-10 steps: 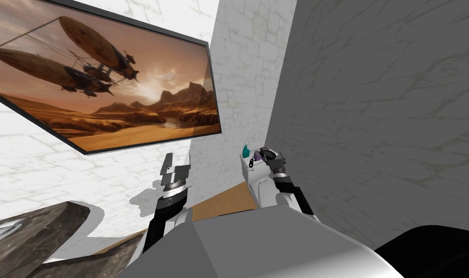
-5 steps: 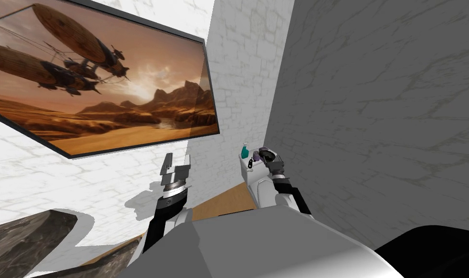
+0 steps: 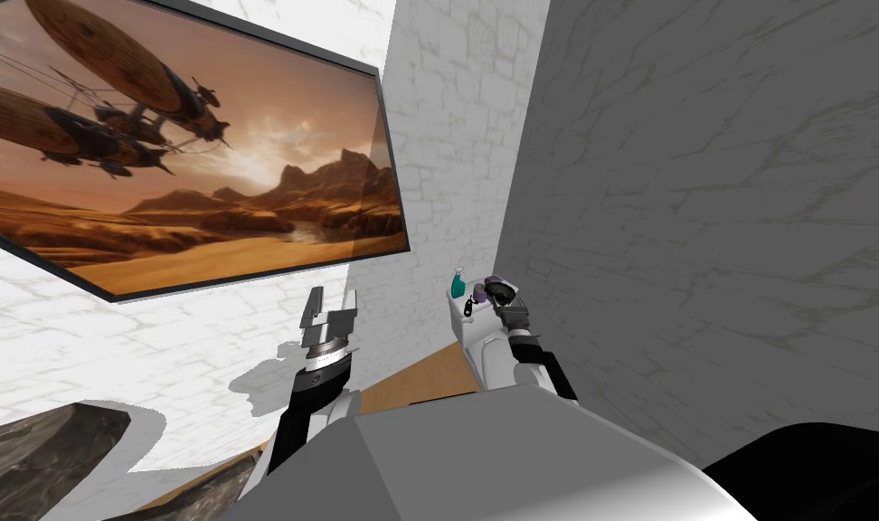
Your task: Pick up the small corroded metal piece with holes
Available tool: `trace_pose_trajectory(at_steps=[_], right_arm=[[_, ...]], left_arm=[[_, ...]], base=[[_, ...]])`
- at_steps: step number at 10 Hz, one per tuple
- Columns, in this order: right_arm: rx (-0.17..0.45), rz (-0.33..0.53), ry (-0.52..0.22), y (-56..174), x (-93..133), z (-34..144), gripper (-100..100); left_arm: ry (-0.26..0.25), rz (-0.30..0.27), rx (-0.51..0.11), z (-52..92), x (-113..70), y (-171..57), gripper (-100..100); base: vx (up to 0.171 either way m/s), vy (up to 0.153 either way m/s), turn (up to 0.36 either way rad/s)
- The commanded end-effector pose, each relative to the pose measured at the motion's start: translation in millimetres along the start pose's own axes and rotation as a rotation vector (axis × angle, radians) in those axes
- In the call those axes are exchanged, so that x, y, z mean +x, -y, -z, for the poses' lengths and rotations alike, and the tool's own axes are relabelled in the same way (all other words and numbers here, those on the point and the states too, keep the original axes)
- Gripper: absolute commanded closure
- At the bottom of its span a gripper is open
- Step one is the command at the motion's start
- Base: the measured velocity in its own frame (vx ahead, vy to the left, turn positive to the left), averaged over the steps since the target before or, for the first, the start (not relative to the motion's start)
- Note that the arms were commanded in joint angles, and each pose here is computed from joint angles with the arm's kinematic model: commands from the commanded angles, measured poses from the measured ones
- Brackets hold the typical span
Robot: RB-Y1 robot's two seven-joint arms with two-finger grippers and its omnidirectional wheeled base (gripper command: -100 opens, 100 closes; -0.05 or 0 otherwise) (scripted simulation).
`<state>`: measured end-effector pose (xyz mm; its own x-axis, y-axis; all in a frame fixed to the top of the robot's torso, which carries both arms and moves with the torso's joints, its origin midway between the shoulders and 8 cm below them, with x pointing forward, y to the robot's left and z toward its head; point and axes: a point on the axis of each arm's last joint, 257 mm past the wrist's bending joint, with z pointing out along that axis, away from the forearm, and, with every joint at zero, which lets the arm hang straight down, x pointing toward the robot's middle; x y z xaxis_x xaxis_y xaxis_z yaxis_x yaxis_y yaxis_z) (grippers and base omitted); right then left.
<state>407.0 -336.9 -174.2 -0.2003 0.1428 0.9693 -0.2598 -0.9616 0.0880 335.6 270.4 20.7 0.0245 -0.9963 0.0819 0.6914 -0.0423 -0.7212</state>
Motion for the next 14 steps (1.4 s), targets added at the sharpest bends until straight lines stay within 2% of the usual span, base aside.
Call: trace_pose_trajectory(at_steps=[1, 2, 3, 4, 6, 7, 8, 9, 11, 12, 14], right_arm=[[-0.004, -0.091, 0.037, 2.8, -17.4, -0.1, -100], [-0.005, -0.1, 0.037, 2.8, -17.4, -0.1, -100], [-0.009, -0.177, 0.069, 6.3, -31.4, 0.5, -100], [-0.009, -0.181, 0.069, 6.3, -31.4, 0.5, -100], [-0.016, -0.319, 0.131, 16.6, -58.0, 1.6, -100], [-0.019, -0.34, 0.131, 16.4, -58.3, 1.6, -100], [-0.023, -0.408, 0.162, 22.9, -70.9, 2.2, -100], [-0.024, -0.417, 0.161, 22.9, -70.9, 2.2, -100], [-0.033, -0.554, 0.22, 38.3, -94.1, 3.5, -100], [-0.035, -0.564, 0.22, 38.3, -94.1, 3.5, -100], [-0.044, -0.692, 0.275, 55.8, -114.2, 4.7, -100]], left_arm=[[0.0, 0.0, 0.0, 0.0, 0.0, 0.0, 0], [0.0, 0.0, 0.0, 0.0, 0.0, 0.0, 0], [0.0, 0.0, 0.0, 0.0, 0.0, 0.0, 0], [0.0, 0.0, 0.0, 0.0, 0.0, 0.0, 0], [0.0, 0.0, 0.0, 0.0, 0.0, 0.0, 0], [0.0, 0.0, 0.0, 0.0, 0.0, 0.0, 0], [0.0, 0.0, 0.0, 0.0, 0.0, 0.0, 0], [0.0, 0.0, 0.0, 0.0, 0.0, 0.0, 0], [0.0, 0.0, 0.0, 0.0, 0.0, 0.0, 0], [0.0, 0.0, 0.0, 0.0, 0.0, 0.0, 0], [0.0, 0.0, 0.0, 0.0, 0.0, 0.0, 0]], base=[[0.012, -0.007, -0.002], [0.01, -0.007, 0.001], [0.005, -0.009, 0.007], [0.003, -0.007, 0.006], [0.0, -0.01, 0.024], [-0.004, -0.009, 0.022], [-0.008, -0.008, 0.035], [-0.006, -0.006, 0.03], [-0.01, -0.008, 0.078], [-0.01, -0.008, 0.023], [-0.015, -0.008, 0.068]])
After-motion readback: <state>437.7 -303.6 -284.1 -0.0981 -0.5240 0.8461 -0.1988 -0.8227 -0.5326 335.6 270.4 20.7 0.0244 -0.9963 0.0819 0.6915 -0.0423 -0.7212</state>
